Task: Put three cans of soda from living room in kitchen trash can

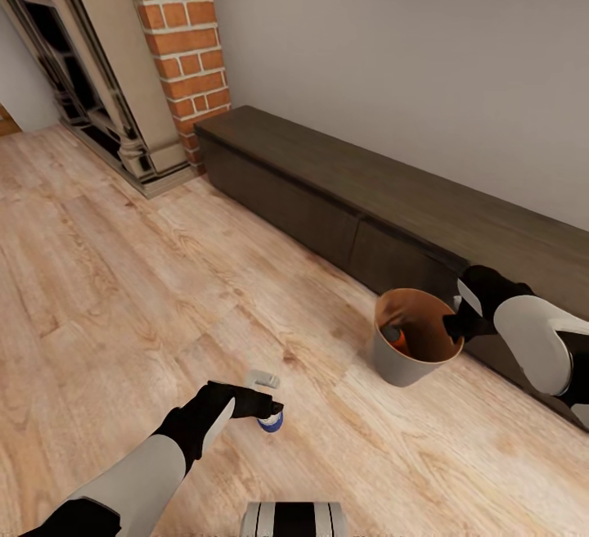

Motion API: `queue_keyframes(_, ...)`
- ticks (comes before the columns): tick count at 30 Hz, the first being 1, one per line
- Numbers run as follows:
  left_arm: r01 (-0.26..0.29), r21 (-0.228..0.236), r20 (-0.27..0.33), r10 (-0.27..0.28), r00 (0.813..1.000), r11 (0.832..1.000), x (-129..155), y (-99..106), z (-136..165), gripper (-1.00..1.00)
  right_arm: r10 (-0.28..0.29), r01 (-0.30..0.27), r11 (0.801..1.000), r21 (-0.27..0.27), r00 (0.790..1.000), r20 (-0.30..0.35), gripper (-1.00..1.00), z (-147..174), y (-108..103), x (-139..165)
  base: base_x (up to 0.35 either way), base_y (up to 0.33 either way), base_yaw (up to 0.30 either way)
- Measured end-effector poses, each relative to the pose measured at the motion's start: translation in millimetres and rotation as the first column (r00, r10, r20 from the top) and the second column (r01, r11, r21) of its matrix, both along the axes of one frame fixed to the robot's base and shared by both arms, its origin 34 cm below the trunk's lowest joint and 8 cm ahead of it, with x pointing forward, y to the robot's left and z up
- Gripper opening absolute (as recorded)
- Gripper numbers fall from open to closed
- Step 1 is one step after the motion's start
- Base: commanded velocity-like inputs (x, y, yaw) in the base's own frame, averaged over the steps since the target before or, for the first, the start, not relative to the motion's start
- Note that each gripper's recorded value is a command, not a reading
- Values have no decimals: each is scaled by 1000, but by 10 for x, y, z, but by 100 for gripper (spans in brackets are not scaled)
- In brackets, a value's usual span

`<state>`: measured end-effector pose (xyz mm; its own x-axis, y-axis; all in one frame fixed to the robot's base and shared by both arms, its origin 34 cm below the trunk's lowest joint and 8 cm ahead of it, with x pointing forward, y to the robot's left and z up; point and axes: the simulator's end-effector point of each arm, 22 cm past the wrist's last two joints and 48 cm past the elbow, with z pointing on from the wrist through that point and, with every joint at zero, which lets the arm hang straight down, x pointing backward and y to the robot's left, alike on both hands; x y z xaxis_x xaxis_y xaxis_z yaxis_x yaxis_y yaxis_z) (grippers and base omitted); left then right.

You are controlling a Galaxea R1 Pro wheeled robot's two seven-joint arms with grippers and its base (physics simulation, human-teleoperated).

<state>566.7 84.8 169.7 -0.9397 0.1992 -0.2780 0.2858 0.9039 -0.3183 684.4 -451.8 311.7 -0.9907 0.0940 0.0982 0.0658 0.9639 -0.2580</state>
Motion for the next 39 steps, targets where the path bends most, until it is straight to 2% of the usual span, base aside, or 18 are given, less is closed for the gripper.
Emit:
queue_keyframes(5,0,-1,-19,0,1000,1000,-65,-5,-102,100,-9,9,1000,17,1000,-14,-100,-137,53,-25,0,0,0)
queue_keyframes(10,-1,-2,-9,1,1000,1000,-47,-2,-99,100,4,-4,1000,0,1000,-3,-100,-58,17,63,0,0,0)
queue_keyframes(15,-1,-3,-7,1,1000,1000,-44,-8,-97,100,-9,9,1000,22,1000,7,-100,-42,76,104,0,0,0)
queue_keyframes(23,-1,-2,-36,1,999,1000,-140,-3,-242,100,18,-19,1000,-12,999,-37,-100,-207,4,33,0,0,0)
queue_keyframes(28,-1,-2,-54,1,999,1000,-207,-2,-333,100,17,-17,1000,-6,999,-49,-100,-290,20,37,0,0,0)
queue_keyframes(39,-1,-3,-54,1,999,1000,-205,-3,-333,100,17,-18,1000,-6,999,-49,-100,-289,21,37,0,0,0)
